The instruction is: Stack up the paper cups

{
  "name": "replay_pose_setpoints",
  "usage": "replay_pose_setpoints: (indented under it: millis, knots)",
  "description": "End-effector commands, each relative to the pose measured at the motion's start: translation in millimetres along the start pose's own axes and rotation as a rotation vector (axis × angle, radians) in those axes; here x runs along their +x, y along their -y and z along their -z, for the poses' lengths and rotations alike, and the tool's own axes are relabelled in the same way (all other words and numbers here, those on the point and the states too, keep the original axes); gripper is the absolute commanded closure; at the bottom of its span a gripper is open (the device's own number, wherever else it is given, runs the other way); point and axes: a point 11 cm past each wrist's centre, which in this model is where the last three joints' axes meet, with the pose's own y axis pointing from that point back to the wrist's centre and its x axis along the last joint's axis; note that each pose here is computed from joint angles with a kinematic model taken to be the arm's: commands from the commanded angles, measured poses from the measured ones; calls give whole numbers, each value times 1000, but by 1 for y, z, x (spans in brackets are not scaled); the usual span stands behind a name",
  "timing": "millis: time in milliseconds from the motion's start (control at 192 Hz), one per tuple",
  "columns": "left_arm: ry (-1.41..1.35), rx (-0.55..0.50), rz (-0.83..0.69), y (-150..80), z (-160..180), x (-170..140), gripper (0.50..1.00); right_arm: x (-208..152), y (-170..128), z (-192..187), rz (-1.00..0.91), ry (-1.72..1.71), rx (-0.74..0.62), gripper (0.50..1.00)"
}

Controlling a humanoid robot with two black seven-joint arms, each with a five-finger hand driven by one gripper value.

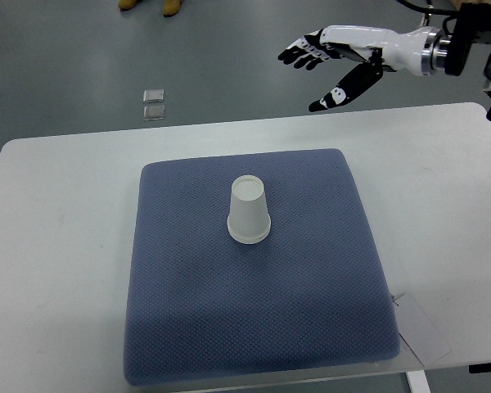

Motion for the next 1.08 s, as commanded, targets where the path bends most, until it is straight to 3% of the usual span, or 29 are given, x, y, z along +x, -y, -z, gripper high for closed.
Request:
replay_pose_setpoints:
  millis: [0, 135, 458, 608, 671, 1076]
  knots:
    - [0, 0, 0, 0, 0, 0, 500, 12, -20, -50, -177, 222, -108, 642]
    - [0, 0, -1, 0, 0, 0, 500, 6, -37, -102, -330, 495, -211, 640]
    - [0, 0, -1, 0, 0, 0, 500, -29, -46, -155, -462, 736, -298, 638]
    - [0, 0, 0, 0, 0, 0, 500, -41, -38, -161, -468, 755, -315, 638]
    - [0, 0, 0, 0, 0, 0, 500, -52, -34, -167, -461, 777, -330, 585]
    - [0, 0, 0, 0, 0, 0, 500, -73, -20, -179, -588, 1009, -269, 583]
